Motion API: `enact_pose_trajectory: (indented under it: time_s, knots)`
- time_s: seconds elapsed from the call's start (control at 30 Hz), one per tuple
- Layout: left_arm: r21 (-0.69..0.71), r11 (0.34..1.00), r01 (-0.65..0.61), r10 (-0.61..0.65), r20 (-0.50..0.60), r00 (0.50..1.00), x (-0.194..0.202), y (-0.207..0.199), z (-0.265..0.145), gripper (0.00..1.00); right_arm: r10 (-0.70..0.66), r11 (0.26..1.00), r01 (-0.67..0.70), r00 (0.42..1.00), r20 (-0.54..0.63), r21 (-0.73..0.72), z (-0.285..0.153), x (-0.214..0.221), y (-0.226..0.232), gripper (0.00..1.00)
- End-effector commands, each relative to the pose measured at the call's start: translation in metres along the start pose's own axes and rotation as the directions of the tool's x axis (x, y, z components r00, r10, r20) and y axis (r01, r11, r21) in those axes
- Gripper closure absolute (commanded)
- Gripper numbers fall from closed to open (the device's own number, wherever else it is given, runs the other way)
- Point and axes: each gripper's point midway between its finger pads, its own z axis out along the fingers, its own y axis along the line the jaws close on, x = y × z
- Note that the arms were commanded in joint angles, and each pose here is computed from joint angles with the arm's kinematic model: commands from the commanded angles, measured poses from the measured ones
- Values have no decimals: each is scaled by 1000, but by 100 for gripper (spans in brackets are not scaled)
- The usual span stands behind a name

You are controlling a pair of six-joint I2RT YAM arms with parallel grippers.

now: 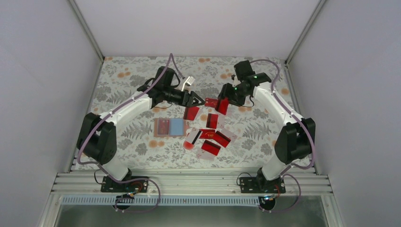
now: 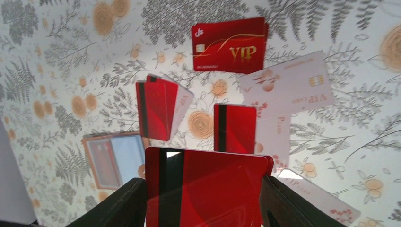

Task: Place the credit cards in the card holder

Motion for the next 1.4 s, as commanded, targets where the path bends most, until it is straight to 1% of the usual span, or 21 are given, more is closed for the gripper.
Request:
enact_pose_trajectory:
  time_s: [0.0,0.17,0.3,0.43,0.57,0.6,0.63,0.67,0.73,0.83,0.87,0.93,0.97,1.03,1.07,1.13,1.23,1.27,1.33,1.37]
  knots:
    - [33,999,-33,33,-19,999,-3,-10,9,37,-3,996,3,1000,0,-91,-13,3,32,41]
    - [-27,996,-91,90,-40,995,-7,-17,22,48,1,994,-3,1000,-20,-112,-15,8,52,44]
    - [-104,992,-73,70,-37,997,-10,-10,23,57,13,993,-15,1000,-16,-121,-15,10,61,44]
    - [-147,988,-49,43,-41,998,-10,-2,24,59,11,992,-13,1000,-11,-124,-13,11,66,44]
    - [-202,978,-55,47,-45,998,-7,8,21,59,4,1000,-3,1000,19,-4,-2,12,38,43]
    - [-219,974,-58,49,-44,998,-6,11,20,59,-6,999,5,1000,28,39,3,13,26,40]
    - [-233,971,-61,52,-44,998,-5,13,19,59,-21,997,19,999,29,80,8,15,15,35]
    - [-249,967,-62,52,-43,998,-4,16,17,59,-57,993,55,998,19,107,15,18,7,30]
    - [-267,962,-63,52,-46,998,-1,19,15,59,-112,978,111,994,-3,179,28,26,-14,22]
    - [-284,957,-65,52,-53,997,6,23,12,59,-234,938,236,971,-37,252,42,34,-35,13]
    - [-292,954,-67,53,-54,997,8,24,10,59,-265,916,275,962,-72,293,53,35,-46,12]
    - [-308,949,-66,49,-61,997,15,27,8,59,-336,873,357,934,-123,332,67,33,-56,10]
    - [-314,947,-68,51,-62,997,16,27,6,59,-369,849,398,917,-151,346,76,31,-62,6]
    - [-322,944,-72,53,-68,996,20,27,3,59,-461,808,495,869,-180,321,88,29,-61,1]
    - [-326,942,-77,57,-70,996,21,26,0,59,-508,782,539,842,-181,313,91,27,-61,1]
    - [-330,939,-94,74,-74,995,22,21,-5,59,-621,720,641,766,-165,267,97,25,-57,1]
    - [-336,935,-118,94,-86,992,25,17,-11,59,-763,600,777,628,-155,193,97,30,-49,1]
    - [-337,934,-121,96,-91,991,26,16,-12,59,-802,549,818,574,-166,174,96,32,-50,1]
    - [-336,934,-122,95,-95,991,28,14,-15,58,-827,509,845,533,-180,164,95,32,-56,1]
    - [-332,935,-120,93,-96,991,28,13,-15,58,-832,497,852,522,-186,166,95,30,-57,1]
